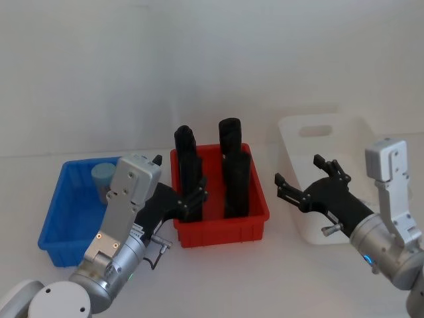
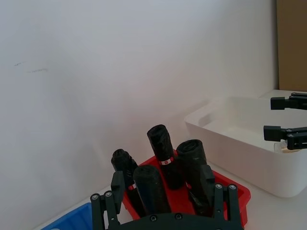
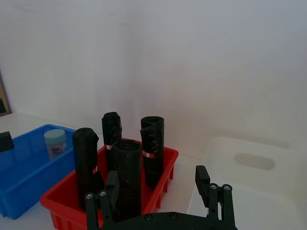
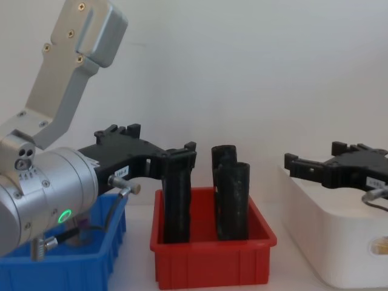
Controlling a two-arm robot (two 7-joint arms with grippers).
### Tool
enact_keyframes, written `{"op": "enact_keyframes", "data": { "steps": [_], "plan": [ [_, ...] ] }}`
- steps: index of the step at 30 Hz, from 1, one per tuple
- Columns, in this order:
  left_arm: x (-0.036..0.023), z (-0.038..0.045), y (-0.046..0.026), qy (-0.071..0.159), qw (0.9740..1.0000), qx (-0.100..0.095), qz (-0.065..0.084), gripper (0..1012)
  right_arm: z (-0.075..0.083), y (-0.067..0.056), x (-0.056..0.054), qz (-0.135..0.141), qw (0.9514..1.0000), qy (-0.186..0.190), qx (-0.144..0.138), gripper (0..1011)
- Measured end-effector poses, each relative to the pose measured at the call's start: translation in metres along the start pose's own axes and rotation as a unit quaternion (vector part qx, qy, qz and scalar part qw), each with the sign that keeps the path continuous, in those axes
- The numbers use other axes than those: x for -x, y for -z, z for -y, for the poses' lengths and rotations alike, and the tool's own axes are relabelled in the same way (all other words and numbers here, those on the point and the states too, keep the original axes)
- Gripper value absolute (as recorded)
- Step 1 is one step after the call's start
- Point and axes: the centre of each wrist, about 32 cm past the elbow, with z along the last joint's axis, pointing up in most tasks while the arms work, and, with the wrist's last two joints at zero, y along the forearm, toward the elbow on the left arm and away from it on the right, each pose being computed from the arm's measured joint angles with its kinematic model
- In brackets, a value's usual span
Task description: Pick the cotton swabs from the blue box and place them into the white box.
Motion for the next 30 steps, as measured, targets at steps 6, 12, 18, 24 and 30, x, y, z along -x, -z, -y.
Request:
{"op": "enact_keyframes", "data": {
  "steps": [6,12,18,24,30],
  "plan": [
    [0.0,0.0,0.0,0.0,1.0,0.0,0.0,1004,-0.022,0.007,-0.005,0.002,0.9998,-0.018,0.005,1002],
    [0.0,0.0,0.0,0.0,1.0,0.0,0.0,1004,-0.044,0.015,-0.007,0.004,0.9992,-0.037,0.013,1002],
    [0.0,0.0,0.0,0.0,1.0,0.0,0.0,1004,-0.063,0.021,-0.008,0.004,0.9983,-0.055,0.02,1002],
    [0.0,0.0,0.0,0.0,1.0,0.0,0.0,1004,-0.082,0.027,-0.007,0.006,0.9968,-0.075,0.028,1001],
    [0.0,0.0,0.0,0.0,1.0,0.0,0.0,1004,-0.1,0.032,-0.005,0.01,0.995,-0.092,0.037,1002]
  ]
}}
